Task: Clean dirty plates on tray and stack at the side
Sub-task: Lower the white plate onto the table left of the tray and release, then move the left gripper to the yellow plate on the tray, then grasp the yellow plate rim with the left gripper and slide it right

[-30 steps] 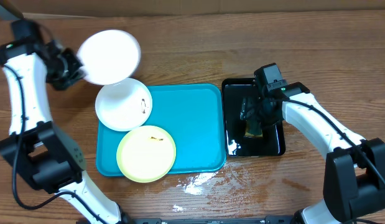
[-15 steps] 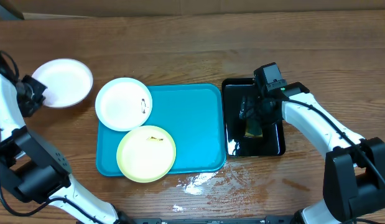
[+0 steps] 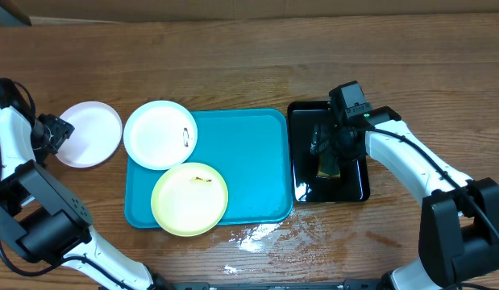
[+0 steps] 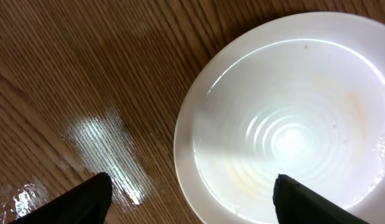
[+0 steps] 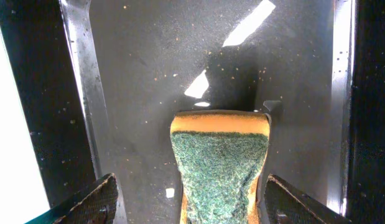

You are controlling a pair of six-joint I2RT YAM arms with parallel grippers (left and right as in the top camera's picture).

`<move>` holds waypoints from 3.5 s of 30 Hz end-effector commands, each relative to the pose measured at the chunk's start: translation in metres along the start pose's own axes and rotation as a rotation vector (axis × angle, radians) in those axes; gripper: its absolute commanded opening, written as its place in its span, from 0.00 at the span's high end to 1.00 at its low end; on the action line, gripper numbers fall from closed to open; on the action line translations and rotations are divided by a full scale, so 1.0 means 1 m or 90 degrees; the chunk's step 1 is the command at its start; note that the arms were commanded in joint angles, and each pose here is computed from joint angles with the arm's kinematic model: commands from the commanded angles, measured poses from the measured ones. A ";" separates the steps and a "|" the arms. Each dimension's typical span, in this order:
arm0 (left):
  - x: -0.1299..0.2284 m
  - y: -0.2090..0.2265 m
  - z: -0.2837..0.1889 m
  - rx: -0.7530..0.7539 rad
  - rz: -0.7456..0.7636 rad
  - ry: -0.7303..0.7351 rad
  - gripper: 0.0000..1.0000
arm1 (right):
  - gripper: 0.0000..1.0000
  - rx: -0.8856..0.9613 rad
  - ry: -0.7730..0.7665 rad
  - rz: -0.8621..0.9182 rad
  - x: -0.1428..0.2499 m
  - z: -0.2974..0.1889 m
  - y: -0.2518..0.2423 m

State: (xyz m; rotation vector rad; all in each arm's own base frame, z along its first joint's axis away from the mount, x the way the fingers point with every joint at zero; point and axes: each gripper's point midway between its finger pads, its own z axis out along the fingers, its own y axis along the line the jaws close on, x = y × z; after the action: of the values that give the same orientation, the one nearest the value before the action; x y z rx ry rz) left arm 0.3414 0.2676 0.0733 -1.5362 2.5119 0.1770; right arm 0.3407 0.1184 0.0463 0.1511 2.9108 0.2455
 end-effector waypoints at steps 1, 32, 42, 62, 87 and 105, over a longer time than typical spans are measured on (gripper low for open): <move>0.006 -0.023 -0.014 0.086 0.059 0.015 0.21 | 0.23 0.004 -0.007 0.001 -0.002 0.002 0.000; 0.207 -0.142 -0.070 0.176 0.496 0.215 0.45 | 0.24 0.008 0.003 0.002 0.002 0.002 -0.002; 0.293 -0.116 -0.150 0.157 0.606 0.220 0.43 | 0.23 0.013 0.015 0.003 0.007 0.002 -0.004; 0.331 0.010 -0.084 0.033 0.409 0.189 0.32 | 0.19 0.018 0.027 0.004 0.011 0.001 -0.006; 0.358 -0.034 -0.033 0.159 0.473 0.249 0.48 | 0.18 0.018 0.027 0.004 0.011 0.001 -0.006; 0.249 -0.027 -0.117 -0.030 0.441 0.047 0.36 | 0.17 0.018 0.027 0.003 0.011 0.001 -0.006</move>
State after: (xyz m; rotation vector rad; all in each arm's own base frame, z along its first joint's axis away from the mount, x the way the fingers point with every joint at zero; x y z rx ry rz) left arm 0.2215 -0.0336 0.0921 -0.4406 3.1909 -0.0909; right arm 0.3291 0.1149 0.0428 0.1573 2.9593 0.2237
